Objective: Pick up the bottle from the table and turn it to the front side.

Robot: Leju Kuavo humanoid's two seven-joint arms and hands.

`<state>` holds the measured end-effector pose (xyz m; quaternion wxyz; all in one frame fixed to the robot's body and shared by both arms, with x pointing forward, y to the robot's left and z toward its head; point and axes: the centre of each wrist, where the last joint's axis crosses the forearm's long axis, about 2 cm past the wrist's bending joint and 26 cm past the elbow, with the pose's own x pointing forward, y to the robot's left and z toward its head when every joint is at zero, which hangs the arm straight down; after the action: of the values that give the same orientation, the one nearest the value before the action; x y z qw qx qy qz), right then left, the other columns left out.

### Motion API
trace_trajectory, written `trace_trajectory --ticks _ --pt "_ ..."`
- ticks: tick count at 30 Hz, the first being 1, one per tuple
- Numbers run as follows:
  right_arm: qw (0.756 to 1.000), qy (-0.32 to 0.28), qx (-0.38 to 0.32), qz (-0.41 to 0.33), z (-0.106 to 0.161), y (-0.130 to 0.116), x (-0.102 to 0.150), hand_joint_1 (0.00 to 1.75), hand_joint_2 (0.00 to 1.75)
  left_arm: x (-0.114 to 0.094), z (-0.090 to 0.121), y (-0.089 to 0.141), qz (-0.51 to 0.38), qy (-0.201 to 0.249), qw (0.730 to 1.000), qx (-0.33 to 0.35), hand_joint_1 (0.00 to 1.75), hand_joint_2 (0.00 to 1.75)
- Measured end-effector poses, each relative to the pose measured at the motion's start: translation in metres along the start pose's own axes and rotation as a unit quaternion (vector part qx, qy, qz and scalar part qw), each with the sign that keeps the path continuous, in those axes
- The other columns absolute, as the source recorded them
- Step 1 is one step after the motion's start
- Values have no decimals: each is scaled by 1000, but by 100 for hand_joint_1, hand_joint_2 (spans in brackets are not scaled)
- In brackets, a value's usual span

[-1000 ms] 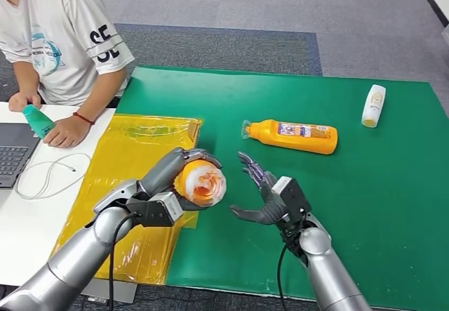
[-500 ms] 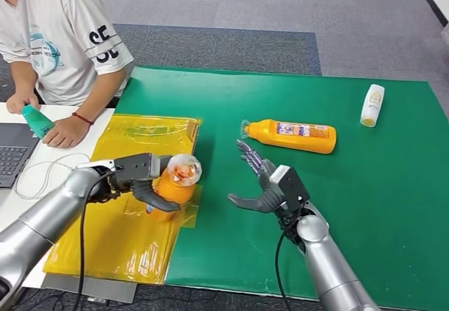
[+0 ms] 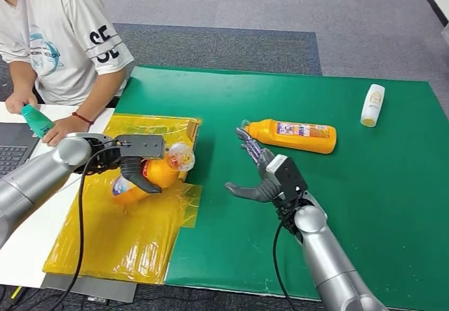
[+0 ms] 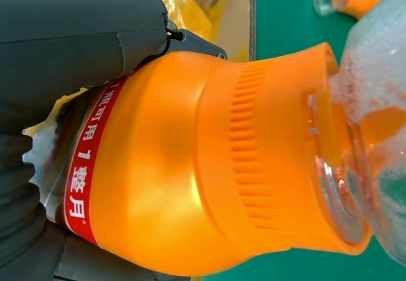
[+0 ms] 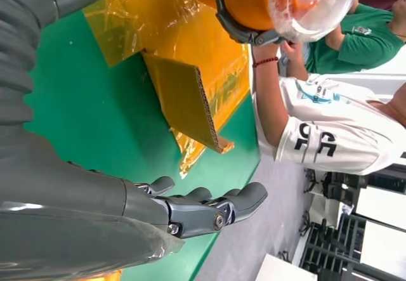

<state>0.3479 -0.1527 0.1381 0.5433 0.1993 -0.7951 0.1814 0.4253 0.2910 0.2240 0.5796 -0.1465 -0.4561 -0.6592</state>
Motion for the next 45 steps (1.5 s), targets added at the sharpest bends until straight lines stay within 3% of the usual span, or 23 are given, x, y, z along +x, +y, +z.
trace_trajectory --ticks 14,23,34,37,38,41,45 --pt "1000 -7 -11 19 -3 -5 8 0 175 20 -25 3 -158 83 984 26 175 175" --pt "1000 -12 -9 19 -4 -5 11 0 175 17 -39 -13 -113 33 993 -7 175 175" --pt "1000 -15 -8 17 -6 -3 12 0 175 14 -38 -16 -55 -8 998 -1 175 175" --pt "1000 -16 -8 16 -7 -2 12 0 175 14 -37 -15 -49 -11 999 1 133 175" --pt "1000 -16 -8 16 -7 -2 12 0 175 14 -36 -15 -48 -11 999 1 89 175" --pt "1000 -16 -8 16 -8 -2 13 0 175 13 -35 -14 -45 -8 999 1 0 175" --pt "1000 -17 -7 16 -8 -3 13 0 175 13 -33 -13 -44 -8 999 4 0 175"
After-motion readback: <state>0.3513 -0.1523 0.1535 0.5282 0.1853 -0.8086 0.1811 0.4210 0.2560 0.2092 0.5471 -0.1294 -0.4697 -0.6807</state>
